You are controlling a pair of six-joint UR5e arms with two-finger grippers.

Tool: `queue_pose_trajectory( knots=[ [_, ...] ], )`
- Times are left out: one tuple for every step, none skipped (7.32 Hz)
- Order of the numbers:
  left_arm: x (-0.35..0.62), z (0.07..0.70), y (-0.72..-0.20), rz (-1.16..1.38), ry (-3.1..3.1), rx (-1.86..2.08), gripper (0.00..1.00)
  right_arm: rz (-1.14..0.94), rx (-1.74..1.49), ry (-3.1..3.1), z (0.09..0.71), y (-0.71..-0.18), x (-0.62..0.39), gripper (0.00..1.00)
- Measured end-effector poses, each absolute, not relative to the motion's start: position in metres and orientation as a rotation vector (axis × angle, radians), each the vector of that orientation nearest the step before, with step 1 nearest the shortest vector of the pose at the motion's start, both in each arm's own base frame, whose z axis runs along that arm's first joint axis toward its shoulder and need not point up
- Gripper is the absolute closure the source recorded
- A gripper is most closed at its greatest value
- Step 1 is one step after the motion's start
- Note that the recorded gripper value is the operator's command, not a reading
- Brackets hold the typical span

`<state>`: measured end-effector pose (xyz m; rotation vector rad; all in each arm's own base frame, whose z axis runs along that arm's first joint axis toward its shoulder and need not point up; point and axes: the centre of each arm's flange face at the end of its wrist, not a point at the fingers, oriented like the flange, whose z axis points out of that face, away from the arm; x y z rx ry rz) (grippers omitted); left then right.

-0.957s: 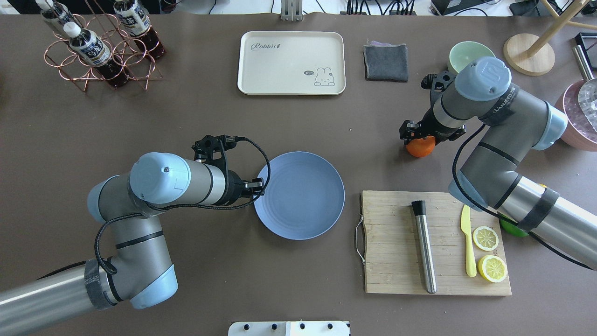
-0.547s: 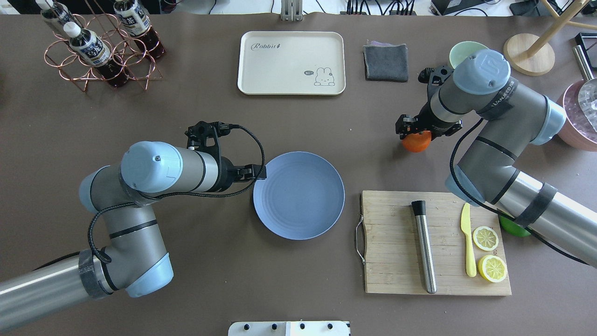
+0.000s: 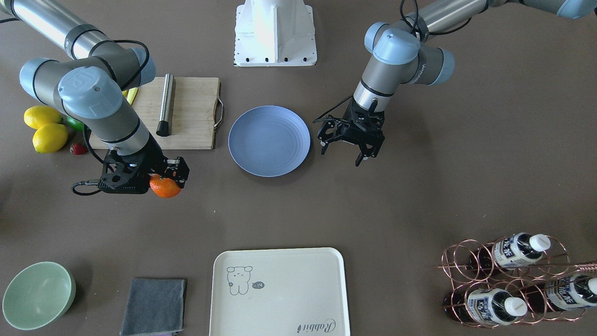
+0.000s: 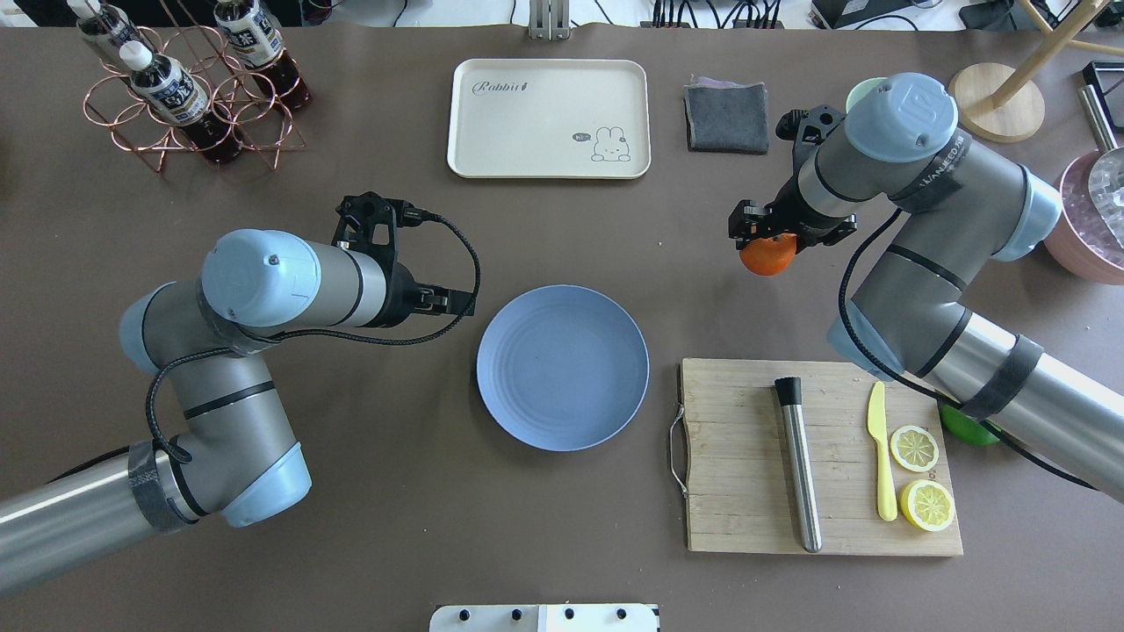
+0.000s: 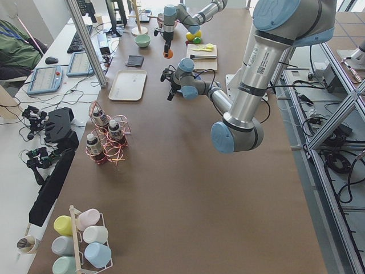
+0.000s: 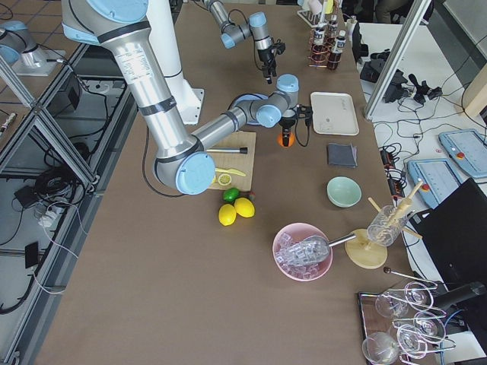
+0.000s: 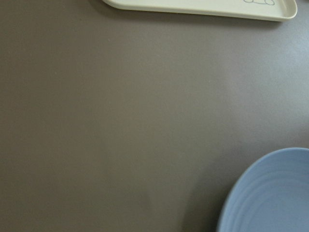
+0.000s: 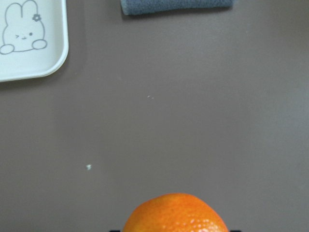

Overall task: Pick orange to plate
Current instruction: 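Carry the orange with the right gripper over the blue plate while the left gripper withdraws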

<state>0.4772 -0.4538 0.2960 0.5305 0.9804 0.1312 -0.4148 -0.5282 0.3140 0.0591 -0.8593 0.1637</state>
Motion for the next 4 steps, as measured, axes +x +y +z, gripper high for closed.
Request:
queue_pose_trajectory(
  knots=[
    [0.465, 0.299, -0.456, 0.135, 0.955, 0.574, 0.02, 0.179, 0.044, -0.858, 0.275, -0.511, -0.431, 1.0],
    [0.453, 0.306, -0.456, 0.132, 0.936, 0.591, 0.02, 0.189, 0.047, -0.853, 0.242, -0.491, -0.451, 1.0],
    [0.437, 0.322, -0.456, 0.142, 0.913, 0.588, 0.02, 0.186, 0.057, -0.848, 0.213, -0.467, -0.475, 1.0],
    [0.416, 0.336, -0.46, 0.167, 0.888, 0.579, 0.02, 0.171, 0.072, -0.843, 0.193, -0.445, -0.498, 1.0]
  ],
)
